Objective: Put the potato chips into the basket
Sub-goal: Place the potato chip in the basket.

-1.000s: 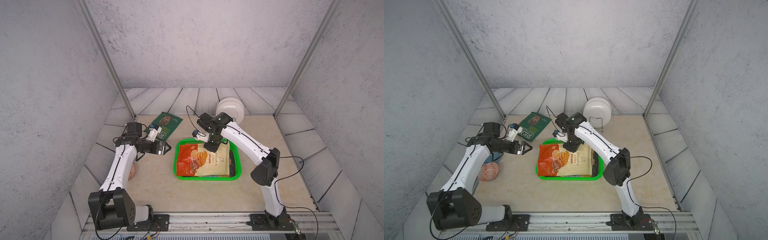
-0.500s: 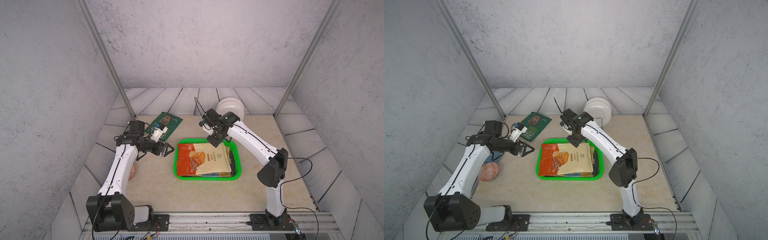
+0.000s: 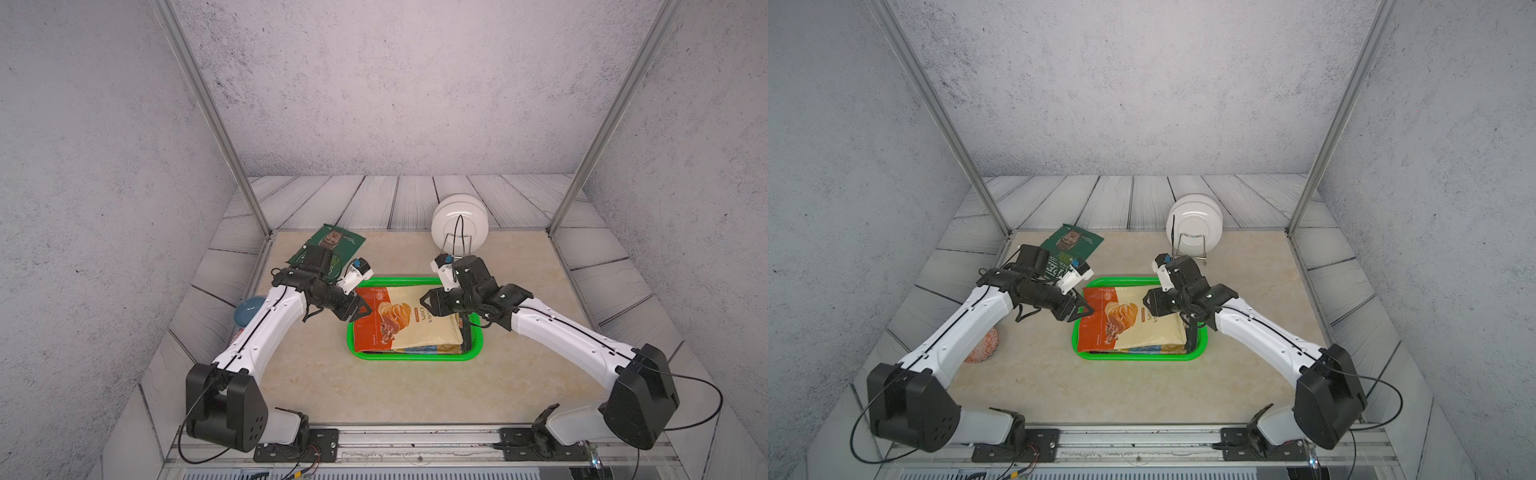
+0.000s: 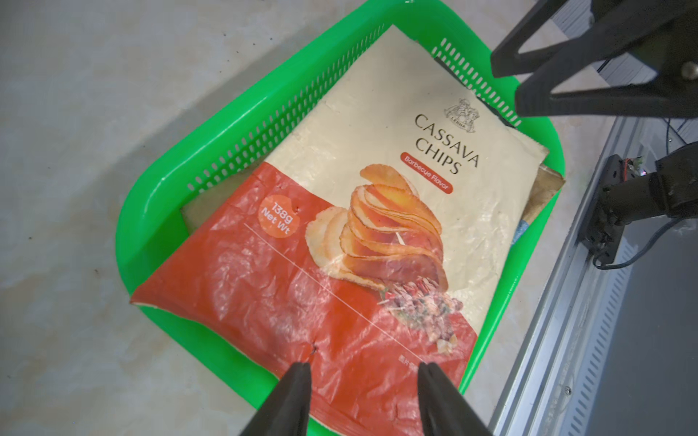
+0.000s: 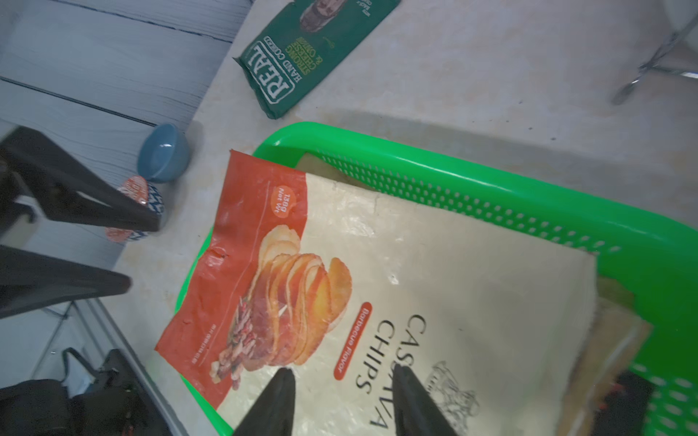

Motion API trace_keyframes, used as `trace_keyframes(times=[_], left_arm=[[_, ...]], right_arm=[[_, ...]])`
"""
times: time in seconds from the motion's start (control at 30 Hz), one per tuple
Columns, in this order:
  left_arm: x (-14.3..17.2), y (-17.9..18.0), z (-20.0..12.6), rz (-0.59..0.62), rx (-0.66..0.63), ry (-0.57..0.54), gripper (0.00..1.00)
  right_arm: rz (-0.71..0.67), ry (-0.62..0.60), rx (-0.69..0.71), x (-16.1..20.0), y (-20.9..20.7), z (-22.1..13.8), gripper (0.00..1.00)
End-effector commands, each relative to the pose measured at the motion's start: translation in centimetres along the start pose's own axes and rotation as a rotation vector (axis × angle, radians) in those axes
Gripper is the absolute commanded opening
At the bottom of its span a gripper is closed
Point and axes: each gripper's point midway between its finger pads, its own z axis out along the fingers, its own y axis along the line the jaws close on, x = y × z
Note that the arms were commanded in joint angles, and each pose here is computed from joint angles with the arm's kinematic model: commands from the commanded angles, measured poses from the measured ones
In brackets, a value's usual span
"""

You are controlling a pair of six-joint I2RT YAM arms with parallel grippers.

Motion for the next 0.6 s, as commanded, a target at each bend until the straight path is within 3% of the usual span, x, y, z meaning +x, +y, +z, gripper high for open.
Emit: trace_keyframes(times=[0.0,0.57], left_arm=[[0.0,1.0,1.8,0.003,-0.028,0.015,0.51],[3.8,3.6,9.0,-0.014,-0.065,0.22,0.53]], right_arm=[[0.062,-0.111,-0.197,-2.5,3.6,-0.3,0.46],[0.174,0.035,0.018,5.5,-3.5,4.0,0.47]])
